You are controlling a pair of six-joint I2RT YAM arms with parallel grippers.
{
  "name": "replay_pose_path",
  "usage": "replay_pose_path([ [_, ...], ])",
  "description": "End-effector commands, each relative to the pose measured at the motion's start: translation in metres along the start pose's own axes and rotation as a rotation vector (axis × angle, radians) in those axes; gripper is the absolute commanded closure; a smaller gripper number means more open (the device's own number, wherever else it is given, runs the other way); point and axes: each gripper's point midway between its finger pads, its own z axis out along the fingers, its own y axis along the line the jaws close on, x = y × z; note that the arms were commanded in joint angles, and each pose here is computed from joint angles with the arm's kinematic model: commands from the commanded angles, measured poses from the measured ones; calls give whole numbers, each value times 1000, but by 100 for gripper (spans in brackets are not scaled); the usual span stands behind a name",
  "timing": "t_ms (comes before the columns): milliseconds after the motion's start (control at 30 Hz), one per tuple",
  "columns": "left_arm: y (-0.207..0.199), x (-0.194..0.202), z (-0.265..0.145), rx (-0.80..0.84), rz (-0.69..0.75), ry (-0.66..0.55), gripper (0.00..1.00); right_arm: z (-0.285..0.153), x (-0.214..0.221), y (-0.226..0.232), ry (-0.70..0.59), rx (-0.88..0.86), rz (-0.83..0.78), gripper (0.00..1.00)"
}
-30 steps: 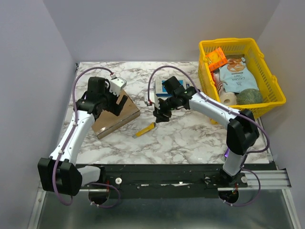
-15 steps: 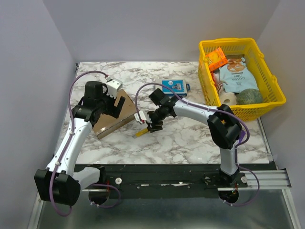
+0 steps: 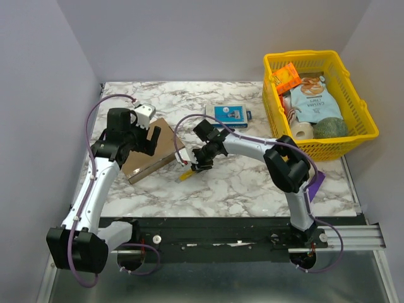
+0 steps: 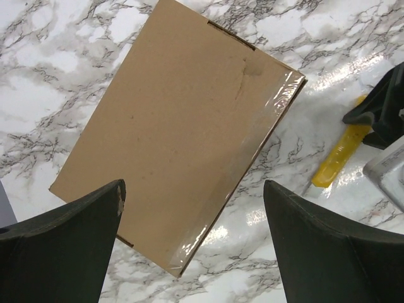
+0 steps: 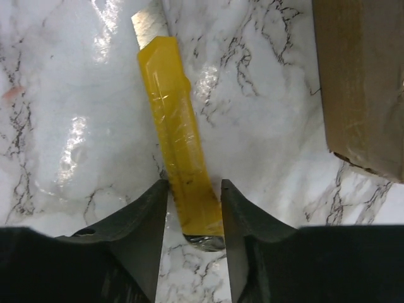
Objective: Unpack the express box
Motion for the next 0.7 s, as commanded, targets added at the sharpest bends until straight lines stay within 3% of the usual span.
replay_pose_path([
  [0,-6,-1,-8,22,-11,-32,1,16,12,1,69,-26,-18,57],
  [33,-6,0,-9,23,-7,-34,1,17,14,0,87,-25,-36,61],
  [67,-6,-2,-10,23,-4,-42,1,19,18,6,108,-47,-40,73],
  [167,-4,-8,-11,26,-3,-62,1,18,33,15,171,-66,-33,89],
  [267,-7,-21,-12,57,16,-95,2,-7,22,18,153,-34,43,95],
  [433,-19,-41,-13,146,104,-155,4,-76,-23,28,2,-36,202,97],
  [600,-49,-62,-19,318,244,-230,4,-130,-30,39,-21,-33,281,99],
  [633,-58,-63,-19,346,276,-233,4,-134,-28,38,-16,-21,298,98],
  [667,-66,-63,-18,360,307,-227,4,-136,-24,36,-16,-6,309,90],
])
